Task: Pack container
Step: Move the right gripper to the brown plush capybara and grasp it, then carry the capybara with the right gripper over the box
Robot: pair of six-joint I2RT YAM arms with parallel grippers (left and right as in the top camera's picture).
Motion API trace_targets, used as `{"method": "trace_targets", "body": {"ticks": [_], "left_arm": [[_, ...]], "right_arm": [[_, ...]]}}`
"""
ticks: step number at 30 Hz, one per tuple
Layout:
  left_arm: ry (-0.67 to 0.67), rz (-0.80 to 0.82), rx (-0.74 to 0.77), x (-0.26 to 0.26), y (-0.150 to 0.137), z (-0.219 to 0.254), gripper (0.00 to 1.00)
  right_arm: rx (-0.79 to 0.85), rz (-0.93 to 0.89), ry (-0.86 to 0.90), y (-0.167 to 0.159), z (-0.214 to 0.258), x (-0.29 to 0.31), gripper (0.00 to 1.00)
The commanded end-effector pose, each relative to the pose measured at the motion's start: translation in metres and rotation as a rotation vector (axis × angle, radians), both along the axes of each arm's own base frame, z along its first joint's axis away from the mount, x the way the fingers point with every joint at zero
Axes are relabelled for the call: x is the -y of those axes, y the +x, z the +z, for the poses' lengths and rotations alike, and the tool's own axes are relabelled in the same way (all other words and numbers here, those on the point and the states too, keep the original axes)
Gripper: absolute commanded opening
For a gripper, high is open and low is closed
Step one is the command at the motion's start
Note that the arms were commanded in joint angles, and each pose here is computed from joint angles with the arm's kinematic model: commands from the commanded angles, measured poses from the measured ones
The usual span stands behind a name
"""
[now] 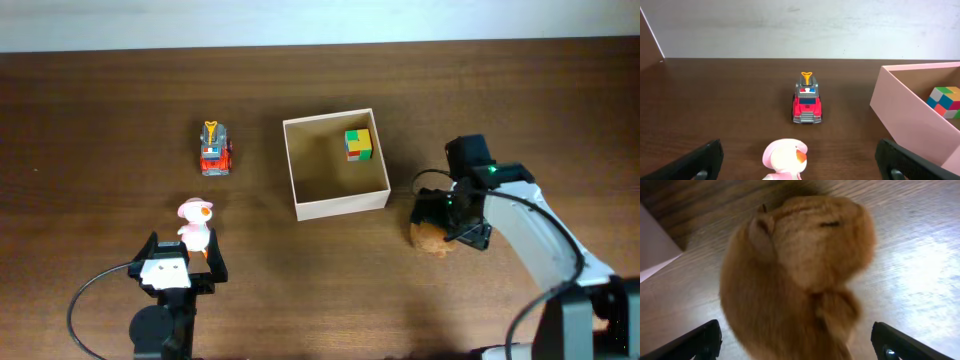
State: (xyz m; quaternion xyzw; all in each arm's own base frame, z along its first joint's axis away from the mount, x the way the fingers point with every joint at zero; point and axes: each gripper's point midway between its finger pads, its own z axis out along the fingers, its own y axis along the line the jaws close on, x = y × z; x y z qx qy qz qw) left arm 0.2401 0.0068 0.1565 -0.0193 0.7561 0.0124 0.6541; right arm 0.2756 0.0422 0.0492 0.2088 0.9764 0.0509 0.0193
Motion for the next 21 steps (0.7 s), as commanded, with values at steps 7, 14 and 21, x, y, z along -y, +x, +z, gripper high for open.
{"method": "trace_targets", "body": {"ticks": [7, 14, 21], "left_arm": [[0.017, -0.011, -0.001, 0.001, 0.000, -0.003, 0.99], [0.017, -0.011, -0.001, 0.001, 0.000, -0.003, 0.99], [0.017, -0.011, -0.001, 0.001, 0.000, -0.003, 0.99]], "right_arm": [[-0.022, -0.003, 0.011, 0.004, -0.009, -0.006, 0.43], [0.066, 0.059, -0.011, 0.032, 0.033, -0.005, 0.30], [0.239, 0.215, -0.058, 0.074, 0.119, -0.007, 0.32]]}}
